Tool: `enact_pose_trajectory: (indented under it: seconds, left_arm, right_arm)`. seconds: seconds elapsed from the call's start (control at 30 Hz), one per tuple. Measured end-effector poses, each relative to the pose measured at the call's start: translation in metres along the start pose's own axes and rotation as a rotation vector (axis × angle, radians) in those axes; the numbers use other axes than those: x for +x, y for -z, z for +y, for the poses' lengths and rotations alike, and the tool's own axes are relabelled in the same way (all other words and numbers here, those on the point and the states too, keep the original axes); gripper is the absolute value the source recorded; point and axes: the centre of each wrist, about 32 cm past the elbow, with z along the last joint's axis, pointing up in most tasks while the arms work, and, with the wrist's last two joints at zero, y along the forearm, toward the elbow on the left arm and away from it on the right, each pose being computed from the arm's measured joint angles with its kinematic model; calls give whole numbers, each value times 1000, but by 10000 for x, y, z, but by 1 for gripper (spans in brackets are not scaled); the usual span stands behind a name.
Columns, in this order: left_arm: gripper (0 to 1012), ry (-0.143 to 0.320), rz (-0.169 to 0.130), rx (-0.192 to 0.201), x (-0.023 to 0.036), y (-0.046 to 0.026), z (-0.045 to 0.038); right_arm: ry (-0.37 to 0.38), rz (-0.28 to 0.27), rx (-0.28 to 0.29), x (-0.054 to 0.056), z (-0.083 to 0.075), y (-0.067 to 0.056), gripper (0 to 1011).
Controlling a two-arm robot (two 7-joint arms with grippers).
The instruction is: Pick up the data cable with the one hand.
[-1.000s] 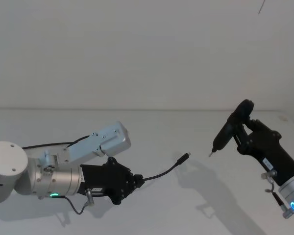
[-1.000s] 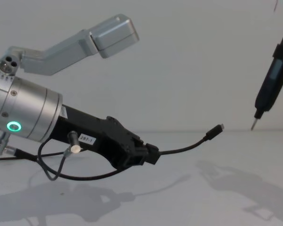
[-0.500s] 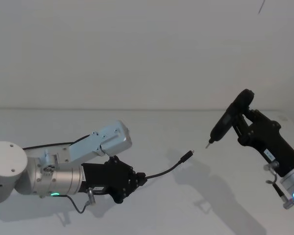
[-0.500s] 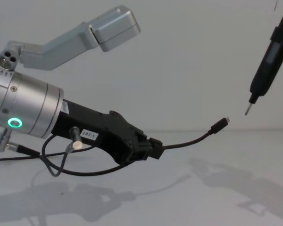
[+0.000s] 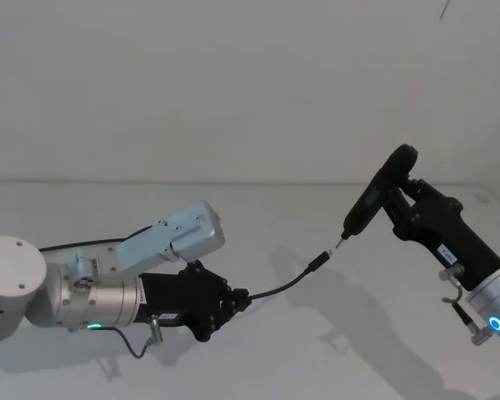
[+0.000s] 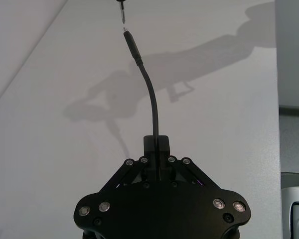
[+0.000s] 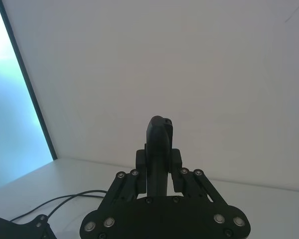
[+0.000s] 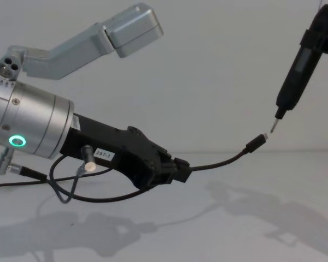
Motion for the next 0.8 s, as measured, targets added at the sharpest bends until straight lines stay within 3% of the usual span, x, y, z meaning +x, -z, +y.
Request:
enact_pose_trajectory:
  seconds: [0.8]
  left_arm:
    - [43, 1, -3, -3, -3, -4, 0]
  right_arm:
    - [-32, 15, -8, 1, 36, -22, 279]
